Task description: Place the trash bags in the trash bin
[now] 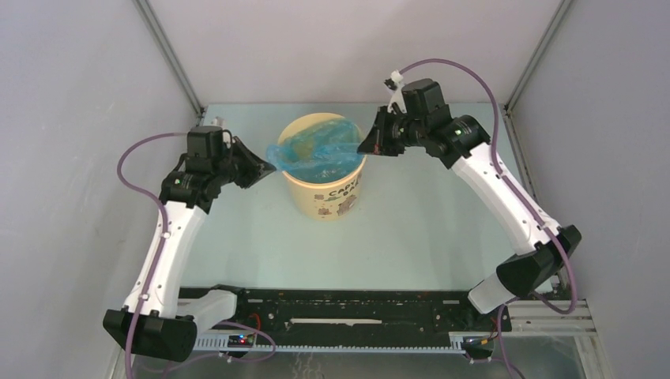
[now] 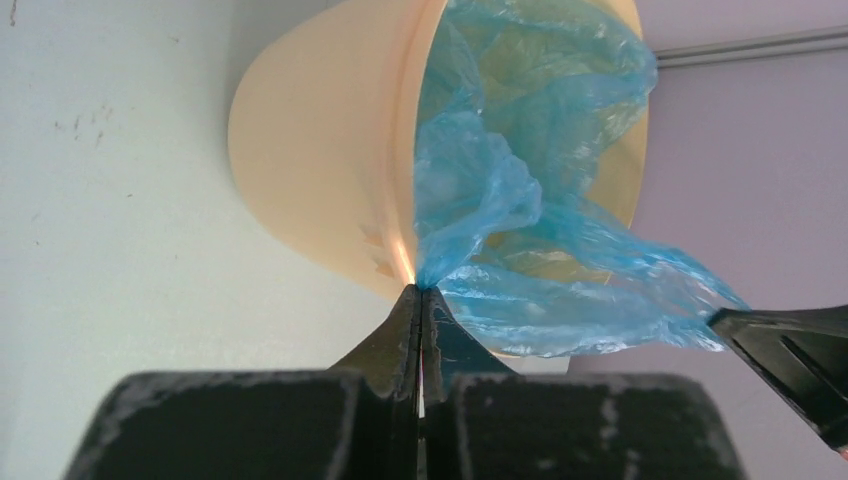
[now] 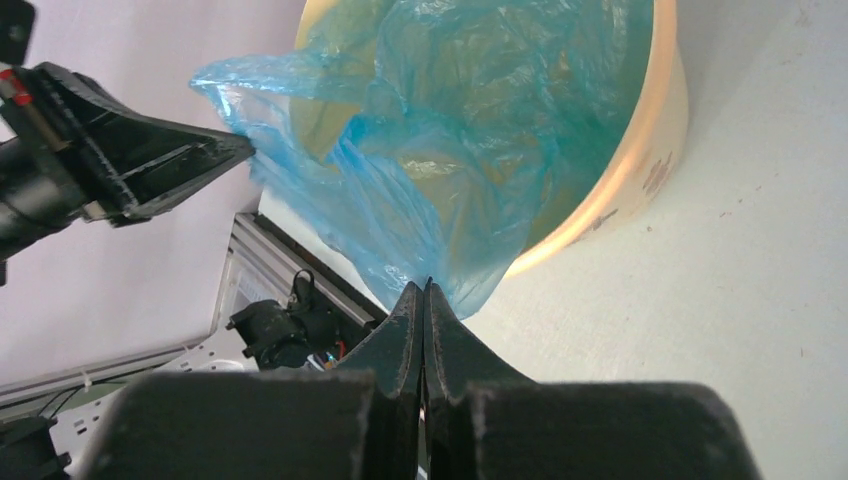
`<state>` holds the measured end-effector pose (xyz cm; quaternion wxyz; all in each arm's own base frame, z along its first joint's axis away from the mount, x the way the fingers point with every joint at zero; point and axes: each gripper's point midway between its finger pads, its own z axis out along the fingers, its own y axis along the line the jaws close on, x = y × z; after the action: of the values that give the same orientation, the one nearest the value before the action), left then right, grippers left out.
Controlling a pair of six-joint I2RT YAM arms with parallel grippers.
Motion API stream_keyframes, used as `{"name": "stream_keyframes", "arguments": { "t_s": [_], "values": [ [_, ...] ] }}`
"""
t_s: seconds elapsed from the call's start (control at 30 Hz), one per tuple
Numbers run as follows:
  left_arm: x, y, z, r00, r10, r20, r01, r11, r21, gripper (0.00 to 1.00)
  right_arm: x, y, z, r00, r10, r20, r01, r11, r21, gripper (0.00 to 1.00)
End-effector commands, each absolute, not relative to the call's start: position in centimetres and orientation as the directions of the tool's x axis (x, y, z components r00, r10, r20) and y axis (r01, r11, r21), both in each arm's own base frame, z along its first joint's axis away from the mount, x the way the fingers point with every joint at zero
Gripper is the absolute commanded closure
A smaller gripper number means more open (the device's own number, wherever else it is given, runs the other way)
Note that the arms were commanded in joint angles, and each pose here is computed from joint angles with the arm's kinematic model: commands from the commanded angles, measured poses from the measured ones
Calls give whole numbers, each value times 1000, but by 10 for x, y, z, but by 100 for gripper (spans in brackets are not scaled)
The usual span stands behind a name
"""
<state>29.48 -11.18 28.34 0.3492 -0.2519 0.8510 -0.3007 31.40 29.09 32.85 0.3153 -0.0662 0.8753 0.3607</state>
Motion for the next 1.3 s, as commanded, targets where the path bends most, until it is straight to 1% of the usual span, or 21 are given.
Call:
{"name": "stream_keyframes", "arguments": {
  "t_s": [0.0, 0.13, 0.3, 0.43, 0.5, 0.63, 0.77, 0.83, 0.93, 0.97, 1.03, 1.07, 1.2, 1.23, 1.27],
  "values": [
    [278, -114, 272, -652, -626, -427, -200, 686, -700, 100, 297, 280, 345, -777, 134, -615, -368, 695, 617, 100],
    [262, -115, 256, -668, -624, -405, -211, 681, -701, 100, 285, 270, 329, -794, 138, -591, -352, 689, 634, 92],
    [257, -120, 242, -702, -616, -359, -228, 671, -706, 100, 274, 267, 303, -832, 130, -539, -323, 676, 662, 92],
    [250, -119, 229, -711, -618, -336, -255, 672, -696, 100, 269, 264, 290, -845, 133, -518, -303, 680, 668, 92],
    [250, -118, 221, -717, -619, -320, -275, 673, -687, 100, 273, 263, 283, -840, 138, -525, -299, 689, 660, 91],
    [272, -116, 220, -684, -629, -369, -252, 679, -690, 100, 295, 262, 265, -821, 141, -553, -293, 728, 620, 90],
    [294, -110, 224, -673, -602, -429, -236, 725, -647, 100, 323, 260, 249, -787, 141, -600, -290, 774, 563, 91],
    [297, -107, 221, -680, -584, -444, -232, 745, -626, 100, 331, 255, 241, -782, 139, -608, -275, 798, 537, 91],
    [292, -102, 205, -699, -562, -441, -251, 771, -585, 99, 329, 246, 231, -794, 115, -597, -262, 822, 506, 90],
    [289, -101, 199, -710, -554, -435, -259, 779, -571, 97, 327, 244, 230, -796, 105, -596, -263, 827, 497, 88],
    [284, -98, 198, -718, -540, -439, -257, 792, -554, 88, 324, 244, 230, -794, 82, -602, -285, 825, 488, 79],
    [282, -96, 201, -718, -533, -448, -253, 800, -544, 80, 324, 241, 233, -792, 83, -605, -285, 825, 487, 73],
    [275, -81, 239, -668, -493, -558, -210, 843, -494, 42, 315, 229, 262, -763, 77, -642, -319, 819, 477, 44],
    [271, -75, 249, -652, -487, -582, -212, 853, -476, 37, 309, 227, 270, -753, 58, -656, -346, 813, 468, 40],
    [266, -68, 259, -630, -484, -608, -218, 861, -459, 22, 304, 227, 278, -740, 33, -671, -380, 803, 459, 37]
  ]
}}
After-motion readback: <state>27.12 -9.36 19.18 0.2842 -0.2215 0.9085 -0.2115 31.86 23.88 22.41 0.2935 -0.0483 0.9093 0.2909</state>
